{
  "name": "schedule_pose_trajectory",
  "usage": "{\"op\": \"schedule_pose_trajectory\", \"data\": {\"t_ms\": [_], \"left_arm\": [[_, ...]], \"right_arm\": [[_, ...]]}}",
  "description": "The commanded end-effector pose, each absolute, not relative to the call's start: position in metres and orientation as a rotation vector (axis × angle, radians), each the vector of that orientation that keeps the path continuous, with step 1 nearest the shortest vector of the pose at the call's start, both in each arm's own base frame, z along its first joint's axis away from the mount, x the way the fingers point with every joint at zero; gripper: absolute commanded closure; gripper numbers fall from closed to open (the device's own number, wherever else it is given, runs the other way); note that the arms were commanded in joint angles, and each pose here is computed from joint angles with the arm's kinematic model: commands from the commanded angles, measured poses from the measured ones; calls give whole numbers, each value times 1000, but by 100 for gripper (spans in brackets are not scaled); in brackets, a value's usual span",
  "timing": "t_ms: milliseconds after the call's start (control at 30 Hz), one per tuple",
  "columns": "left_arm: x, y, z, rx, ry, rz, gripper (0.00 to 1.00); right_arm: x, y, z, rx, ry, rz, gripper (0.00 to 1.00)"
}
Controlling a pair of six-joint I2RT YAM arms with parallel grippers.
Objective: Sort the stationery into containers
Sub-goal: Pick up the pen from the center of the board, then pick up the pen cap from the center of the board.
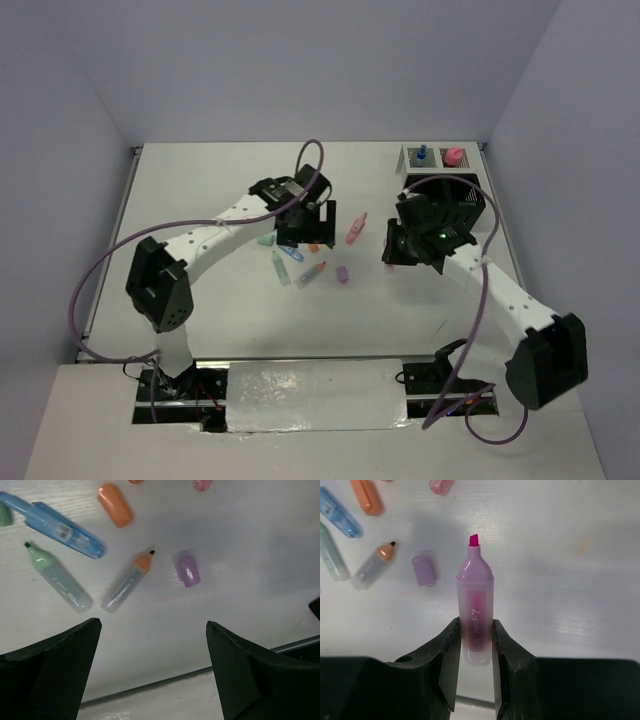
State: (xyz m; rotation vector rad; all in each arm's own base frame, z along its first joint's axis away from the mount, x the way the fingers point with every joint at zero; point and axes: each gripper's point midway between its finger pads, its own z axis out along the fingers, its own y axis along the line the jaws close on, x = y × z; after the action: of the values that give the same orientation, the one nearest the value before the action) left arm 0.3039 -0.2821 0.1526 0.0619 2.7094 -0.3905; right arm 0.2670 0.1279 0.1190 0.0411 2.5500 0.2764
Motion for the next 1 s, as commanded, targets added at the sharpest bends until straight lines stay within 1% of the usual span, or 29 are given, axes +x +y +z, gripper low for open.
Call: {"op": "schedule_pose_trajectory", "data": {"t_ms": [0, 67, 133, 167, 233, 467, 567, 767, 967], "left_arm": [[305, -311, 151, -34, 2704, -297, 1], [302, -328, 134, -45, 2732, -268, 3], [305, -339, 132, -77, 2719, -270, 5], [305, -348, 126, -75, 2718, -265, 12], [305, -358, 122, -95, 2704, -253, 17], [303, -368, 67, -172, 2755, -126, 21], [308, -376, 55, -178, 2745, -108, 25], [307, -372, 39, -219, 2765, -37, 29], [298, -373, 21, -233, 2811, -37, 38]], "right_arm": [[237, 106, 133, 173, 2570, 228, 100], [223, 95, 144, 222, 2558, 212, 100], [217, 88, 156, 258, 2523, 200, 100], [210, 83, 164, 275, 2501, 201, 100], [205, 83, 171, 265, 2484, 226, 100], [184, 76, 171, 211, 2479, 242, 100], [179, 80, 171, 166, 2476, 283, 100], [174, 84, 171, 88, 2484, 312, 100], [176, 82, 180, 38, 2473, 288, 100]]}}
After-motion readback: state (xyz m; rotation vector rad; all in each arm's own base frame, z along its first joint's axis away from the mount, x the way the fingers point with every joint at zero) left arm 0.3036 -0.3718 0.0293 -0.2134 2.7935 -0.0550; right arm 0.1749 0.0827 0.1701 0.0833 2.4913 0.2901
